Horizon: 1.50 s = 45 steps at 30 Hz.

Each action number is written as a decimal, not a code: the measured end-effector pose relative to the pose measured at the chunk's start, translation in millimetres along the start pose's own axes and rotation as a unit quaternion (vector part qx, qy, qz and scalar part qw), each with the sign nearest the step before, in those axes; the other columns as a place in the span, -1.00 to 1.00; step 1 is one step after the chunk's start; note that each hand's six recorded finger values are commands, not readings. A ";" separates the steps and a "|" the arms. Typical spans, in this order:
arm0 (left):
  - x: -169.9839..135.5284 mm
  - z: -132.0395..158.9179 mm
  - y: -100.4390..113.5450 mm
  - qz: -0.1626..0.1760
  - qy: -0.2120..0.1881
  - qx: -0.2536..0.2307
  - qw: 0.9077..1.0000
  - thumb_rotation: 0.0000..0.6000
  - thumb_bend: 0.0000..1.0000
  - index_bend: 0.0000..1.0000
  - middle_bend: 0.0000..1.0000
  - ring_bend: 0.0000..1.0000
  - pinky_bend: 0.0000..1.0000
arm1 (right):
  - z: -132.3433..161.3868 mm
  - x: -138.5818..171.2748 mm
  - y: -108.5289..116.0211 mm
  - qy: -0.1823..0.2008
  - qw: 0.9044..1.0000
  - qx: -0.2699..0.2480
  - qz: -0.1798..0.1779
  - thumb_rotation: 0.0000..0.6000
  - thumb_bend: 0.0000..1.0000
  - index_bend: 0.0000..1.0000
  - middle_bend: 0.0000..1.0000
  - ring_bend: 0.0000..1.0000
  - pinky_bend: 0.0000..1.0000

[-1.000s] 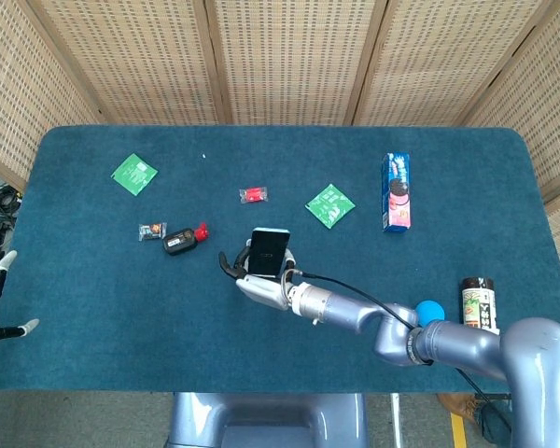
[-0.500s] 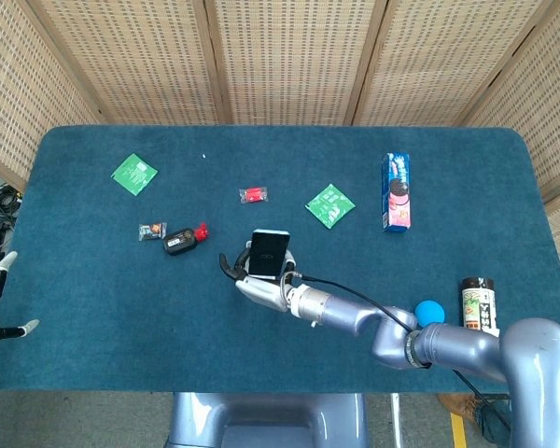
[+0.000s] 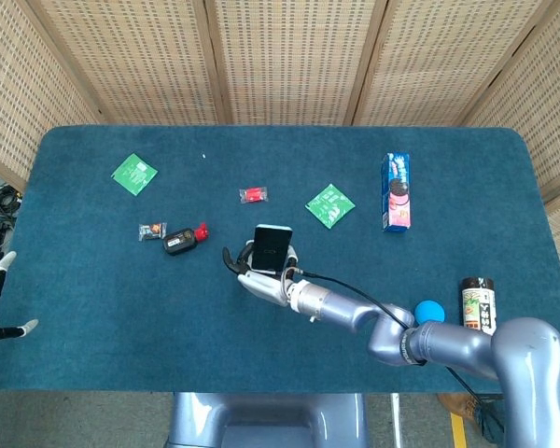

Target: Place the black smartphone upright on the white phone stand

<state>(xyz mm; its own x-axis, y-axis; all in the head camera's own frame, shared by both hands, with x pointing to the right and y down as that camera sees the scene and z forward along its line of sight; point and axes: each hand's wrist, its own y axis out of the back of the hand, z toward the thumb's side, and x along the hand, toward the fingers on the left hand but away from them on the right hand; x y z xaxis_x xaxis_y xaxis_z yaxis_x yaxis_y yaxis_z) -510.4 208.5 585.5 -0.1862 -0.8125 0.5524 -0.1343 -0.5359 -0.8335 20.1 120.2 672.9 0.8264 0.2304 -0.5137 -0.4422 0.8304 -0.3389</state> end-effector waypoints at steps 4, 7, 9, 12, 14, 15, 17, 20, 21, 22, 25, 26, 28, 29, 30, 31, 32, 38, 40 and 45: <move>-0.3 -1.4 0.3 0.001 0.002 -0.001 1.000 1.00 -1.00 -1.00 -1.00 -1.00 -1.00 | -0.9 -1.9 1.5 -0.007 1.000 -0.001 0.000 1.00 -0.41 -0.54 -0.63 -0.48 -0.73; -0.4 -1.5 0.5 0.001 0.002 -0.002 1.000 1.00 -1.00 -1.00 -1.00 -1.00 -1.00 | -1.6 -1.5 2.6 -0.015 1.000 -0.002 0.001 1.00 -0.41 -0.66 -0.70 -0.55 -0.76; -0.7 -1.5 0.9 0.002 0.001 -0.002 1.000 1.00 -1.00 -1.00 -1.00 -1.00 -1.00 | -2.6 -0.1 3.2 -0.023 1.000 -0.001 0.003 1.00 -0.41 -0.71 -0.75 -0.57 -0.78; -1.3 -1.2 1.1 0.002 0.001 -0.002 1.000 1.00 -1.00 -1.00 -1.00 -1.00 -1.00 | -6.6 2.3 4.2 -0.037 0.999 -0.005 0.006 1.00 -0.41 -0.78 -0.81 -0.58 -0.78; -1.8 -0.9 1.3 0.003 0.000 -0.002 1.000 1.00 -1.00 -1.00 -1.00 -1.00 -1.00 | -10.2 4.5 4.8 -0.044 0.999 -0.007 0.006 1.00 -0.41 -0.80 -0.85 -0.58 -0.79; -2.1 -0.6 1.4 0.003 -0.001 -0.002 1.000 1.00 -1.00 -1.00 -1.00 -1.00 -1.00 | -12.8 6.5 4.5 -0.049 0.999 -0.007 0.006 1.00 -0.41 -0.81 -0.86 -0.58 -0.79; -2.7 -0.2 1.7 0.004 -0.002 -0.002 1.000 1.00 -1.00 -1.00 -1.00 -1.00 -1.00 | -16.1 9.5 3.5 -0.054 0.998 -0.008 0.006 1.00 -0.41 -0.81 -0.85 -0.58 -0.80; -4.0 1.6 2.7 0.006 -0.006 -0.003 1.000 1.00 -1.00 -1.00 -1.00 -1.00 -1.00 | -23.1 15.8 1.1 -0.065 0.998 -0.011 0.008 1.00 -0.41 -0.81 -0.84 -0.58 -0.80; -4.7 2.4 3.5 0.008 -0.008 -0.003 1.000 1.00 -1.00 -1.00 -1.00 -1.00 -1.00 | -28.1 20.7 -0.6 -0.075 0.997 -0.017 0.010 1.00 -0.41 -0.81 -0.84 -0.58 -0.80; -5.5 3.1 4.4 0.010 -0.009 -0.004 1.000 1.00 -1.00 -1.00 -1.00 -1.00 -1.00 | -32.7 26.0 -2.4 -0.084 0.996 -0.024 0.011 1.00 -0.41 -0.81 -0.83 -0.58 -0.81; -8.6 5.3 7.6 0.017 -0.015 -0.006 1.000 1.00 -1.00 -1.00 -1.00 -1.00 -1.00 | -50.5 49.2 -11.4 -0.125 0.991 -0.054 0.019 1.00 -0.41 -0.81 -0.80 -0.58 -0.87; -10.0 6.2 8.8 0.019 -0.018 -0.007 1.000 1.00 -1.00 -1.00 -1.00 -1.00 -1.00 | -55.4 56.9 -14.7 -0.138 0.988 -0.066 0.021 1.00 -0.42 -0.81 -0.79 -0.58 -0.89; -12.0 7.9 10.9 0.024 -0.023 -0.009 0.999 1.00 -1.00 -1.00 -1.00 -1.00 -1.00 | -62.7 78.3 -21.7 -0.168 0.980 -0.102 0.025 1.00 -0.45 -0.81 -0.79 -0.58 -0.90; -13.5 9.3 12.5 0.027 -0.027 -0.011 0.999 1.00 -1.00 -1.00 -1.00 -1.00 -1.00 | -64.4 88.6 -24.4 -0.181 0.975 -0.122 0.027 1.00 -0.49 -0.81 -0.80 -0.58 -0.90; -14.7 10.4 13.7 0.029 -0.030 -0.012 0.999 1.00 -1.00 -1.00 -1.00 -1.00 -1.00 | -65.8 102.1 -28.8 -0.199 0.968 -0.151 0.030 1.00 -0.57 -0.82 -0.82 -0.60 -0.91; -16.0 11.4 14.9 0.032 -0.033 -0.013 0.999 1.00 -1.00 -1.00 -1.00 -1.00 -1.00 | -66.1 112.5 -33.0 -0.211 0.961 -0.174 0.033 1.00 -0.65 -0.82 -0.83 -0.62 -0.91; -17.8 12.6 16.5 0.035 -0.037 -0.014 0.999 1.00 -1.00 -1.00 -1.00 -1.00 -1.00 | -65.8 123.1 -37.6 -0.224 0.954 -0.198 0.037 1.00 -0.79 -0.83 -0.86 -0.67 -0.93; -27.0 19.2 23.3 0.050 -0.058 -0.019 0.997 1.00 -1.00 -1.00 -1.00 -1.00 -1.00 | -47.0 199.8 -70.3 -0.310 0.870 -0.377 0.072 1.00 -1.00 -0.96 -1.00 -1.00 -1.00; -29.5 20.9 24.7 0.054 -0.063 -0.020 0.996 1.00 -1.00 -1.00 -1.00 -1.00 -1.00 | -32.3 227.4 -79.4 -0.337 0.829 -0.437 0.090 1.00 -1.00 -0.98 -1.00 -1.00 -1.00; -37.8 24.9 28.2 0.065 -0.078 -0.022 0.995 1.00 -1.00 -1.00 -1.00 -1.00 -1.00 | 24.3 295.2 -87.2 -0.375 0.735 -0.545 0.149 1.00 -1.00 -1.00 -1.00 -1.00 -1.00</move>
<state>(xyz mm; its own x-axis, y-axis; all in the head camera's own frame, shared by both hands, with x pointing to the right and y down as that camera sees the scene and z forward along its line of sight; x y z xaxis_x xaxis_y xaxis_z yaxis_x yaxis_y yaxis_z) -482.9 218.4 540.9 -0.0530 -0.9019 0.4287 -0.1629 -0.4158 -0.8948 311.1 128.1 570.0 0.4152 0.8737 -0.2534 -0.3217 -0.1196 -0.9393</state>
